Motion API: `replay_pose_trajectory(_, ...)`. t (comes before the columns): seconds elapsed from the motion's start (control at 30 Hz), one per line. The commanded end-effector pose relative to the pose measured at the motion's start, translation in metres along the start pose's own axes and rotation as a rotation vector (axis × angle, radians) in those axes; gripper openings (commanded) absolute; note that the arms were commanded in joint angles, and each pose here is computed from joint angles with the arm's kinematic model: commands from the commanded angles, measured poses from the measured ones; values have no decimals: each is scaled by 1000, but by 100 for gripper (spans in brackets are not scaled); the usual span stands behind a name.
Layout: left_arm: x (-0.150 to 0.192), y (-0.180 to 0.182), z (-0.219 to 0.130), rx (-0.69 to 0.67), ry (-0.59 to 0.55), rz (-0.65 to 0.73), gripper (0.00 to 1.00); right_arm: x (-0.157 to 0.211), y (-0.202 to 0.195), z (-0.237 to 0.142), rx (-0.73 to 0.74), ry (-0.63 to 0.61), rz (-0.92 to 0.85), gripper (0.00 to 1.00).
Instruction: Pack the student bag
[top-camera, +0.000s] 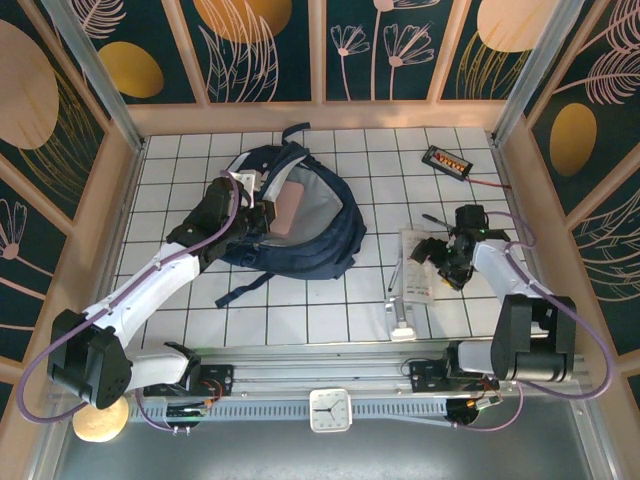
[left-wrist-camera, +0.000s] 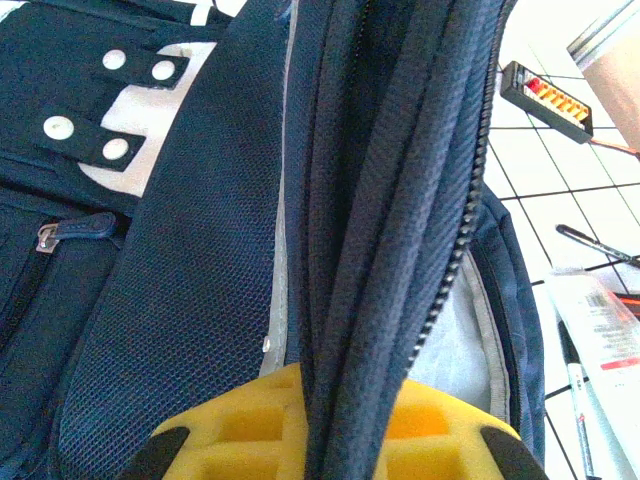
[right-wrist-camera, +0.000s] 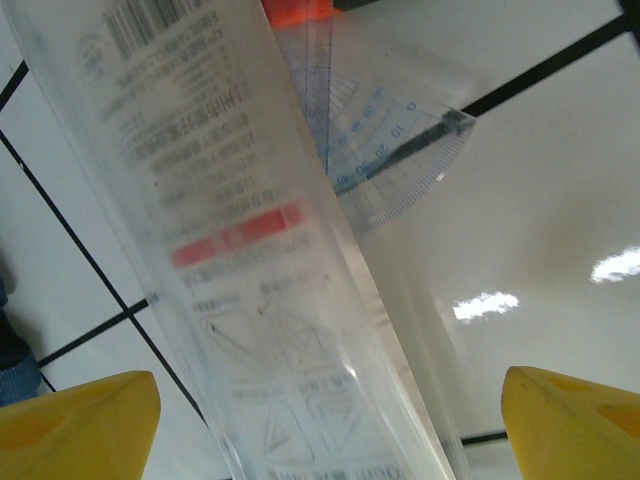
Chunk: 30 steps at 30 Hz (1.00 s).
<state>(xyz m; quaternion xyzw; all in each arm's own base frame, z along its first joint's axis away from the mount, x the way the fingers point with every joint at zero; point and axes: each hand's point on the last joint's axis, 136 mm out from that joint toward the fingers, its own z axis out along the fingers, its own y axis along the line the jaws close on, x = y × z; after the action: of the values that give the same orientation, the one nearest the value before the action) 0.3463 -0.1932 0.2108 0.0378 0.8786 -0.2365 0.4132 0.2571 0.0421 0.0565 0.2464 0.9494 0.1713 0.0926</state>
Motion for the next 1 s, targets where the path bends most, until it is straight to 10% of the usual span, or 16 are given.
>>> replay_pose_trajectory(0.0, -18, -18, -10, 72, -67, 21, 0, -7, 14, 10, -108, -7, -4, 88)
replay_pose_trajectory(0.53, -20, -18, -16, 65, -59, 23, 0, -7, 5, 37, -160, 8, -1, 83)
replay_pose_trajectory(0.97, -26, -20, -21, 57, -54, 29, 0, -9, 12, 44, -239, -30, -25, 47)
